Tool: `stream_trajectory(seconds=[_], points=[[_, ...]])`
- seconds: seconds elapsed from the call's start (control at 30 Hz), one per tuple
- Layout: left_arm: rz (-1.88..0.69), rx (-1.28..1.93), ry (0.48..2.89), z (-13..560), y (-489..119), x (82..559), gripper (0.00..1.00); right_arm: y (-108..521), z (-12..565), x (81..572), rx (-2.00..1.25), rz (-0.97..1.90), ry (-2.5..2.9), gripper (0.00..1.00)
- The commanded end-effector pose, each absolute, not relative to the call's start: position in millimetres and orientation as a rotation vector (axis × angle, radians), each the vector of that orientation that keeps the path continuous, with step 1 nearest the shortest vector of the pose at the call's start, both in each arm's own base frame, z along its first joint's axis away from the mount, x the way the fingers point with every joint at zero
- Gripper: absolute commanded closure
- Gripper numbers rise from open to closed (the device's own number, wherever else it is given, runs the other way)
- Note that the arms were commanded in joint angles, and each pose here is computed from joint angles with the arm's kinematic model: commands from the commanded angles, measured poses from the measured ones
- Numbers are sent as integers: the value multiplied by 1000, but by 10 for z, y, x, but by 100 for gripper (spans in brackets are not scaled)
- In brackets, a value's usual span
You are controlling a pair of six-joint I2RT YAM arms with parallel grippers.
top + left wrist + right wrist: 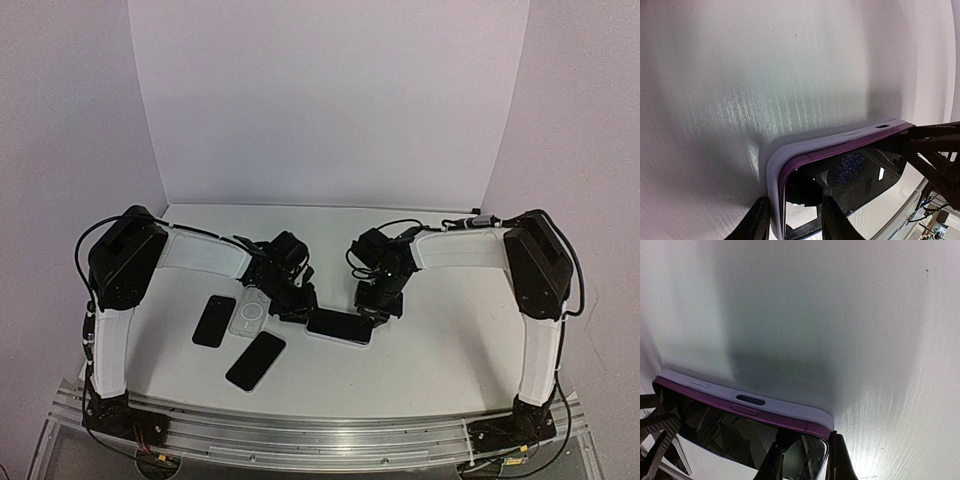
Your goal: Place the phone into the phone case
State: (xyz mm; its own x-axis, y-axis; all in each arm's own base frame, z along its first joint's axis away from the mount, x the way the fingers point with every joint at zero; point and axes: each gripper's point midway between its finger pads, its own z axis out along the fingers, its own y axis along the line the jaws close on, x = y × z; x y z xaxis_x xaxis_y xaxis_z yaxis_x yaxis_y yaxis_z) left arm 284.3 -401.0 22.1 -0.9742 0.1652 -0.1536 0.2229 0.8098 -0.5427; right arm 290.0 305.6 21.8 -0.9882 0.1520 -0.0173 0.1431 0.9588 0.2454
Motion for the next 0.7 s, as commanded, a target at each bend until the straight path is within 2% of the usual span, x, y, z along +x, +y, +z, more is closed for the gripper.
stream_trajectory(seconds=[0.0, 0.2, 0.67], points=[[-926, 362, 2963, -104, -4107, 2590, 65, 3740, 129, 2660, 75, 671, 3117, 98], [-715, 359, 3012, -288, -3893, 2605, 65, 3885, -145, 2490, 58, 666, 3198, 100], [-375, 318, 3088, -585, -3514, 2602, 67, 3623, -889, 1988, 39, 447, 3406, 100]])
